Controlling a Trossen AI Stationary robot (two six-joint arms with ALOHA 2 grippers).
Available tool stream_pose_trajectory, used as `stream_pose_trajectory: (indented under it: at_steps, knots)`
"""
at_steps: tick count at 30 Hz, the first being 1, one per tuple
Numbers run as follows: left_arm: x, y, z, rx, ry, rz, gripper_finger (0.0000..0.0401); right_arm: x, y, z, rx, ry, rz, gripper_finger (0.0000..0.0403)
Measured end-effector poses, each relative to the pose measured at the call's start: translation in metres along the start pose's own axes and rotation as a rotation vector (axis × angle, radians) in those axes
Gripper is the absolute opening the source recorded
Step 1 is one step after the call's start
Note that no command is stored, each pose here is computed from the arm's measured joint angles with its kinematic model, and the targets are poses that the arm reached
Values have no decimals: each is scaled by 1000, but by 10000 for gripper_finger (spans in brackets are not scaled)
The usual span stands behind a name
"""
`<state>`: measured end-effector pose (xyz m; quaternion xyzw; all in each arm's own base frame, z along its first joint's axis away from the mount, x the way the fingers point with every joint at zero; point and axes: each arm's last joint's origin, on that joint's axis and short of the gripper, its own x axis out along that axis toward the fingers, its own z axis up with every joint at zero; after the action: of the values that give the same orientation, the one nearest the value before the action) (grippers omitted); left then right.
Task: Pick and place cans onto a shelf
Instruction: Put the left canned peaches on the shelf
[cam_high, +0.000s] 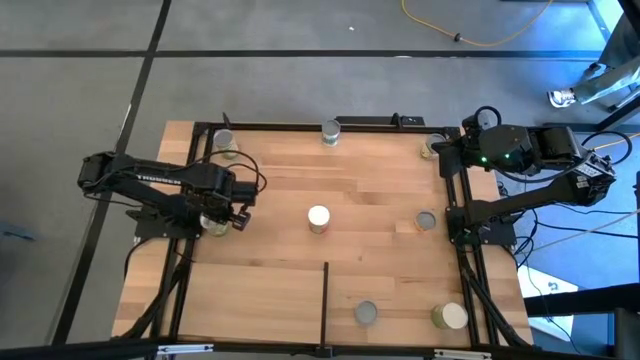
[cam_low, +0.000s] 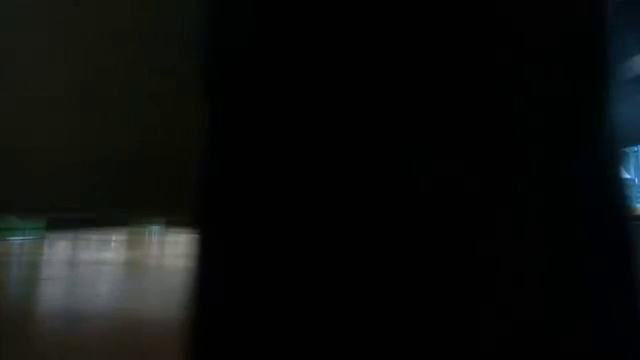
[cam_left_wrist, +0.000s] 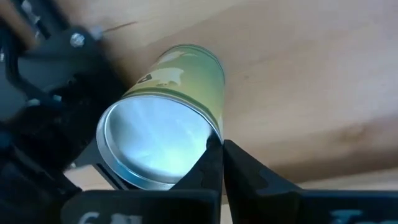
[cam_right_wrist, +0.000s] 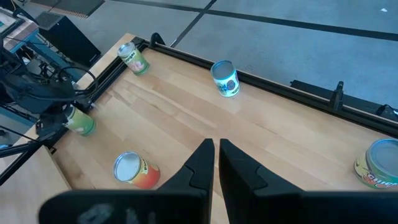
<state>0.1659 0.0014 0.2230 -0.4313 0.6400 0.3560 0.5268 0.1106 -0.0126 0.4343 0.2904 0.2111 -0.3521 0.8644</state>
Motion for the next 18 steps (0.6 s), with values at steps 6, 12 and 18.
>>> stream_pose_trajectory:
  at_steps: [6, 12, 18]
  knots:
    - [-14, -5, 0, 202, -29, -37, 1, 0, 0, 0, 3, -4, 3, 28]
    - [-42, -5, -7, 381, -53, -24, 0, 0, 1, 1, 8, -9, 9, 28]
    - [-75, -8, -23, 599, -80, -42, 0, 0, 1, 1, -11, -10, 9, 28]
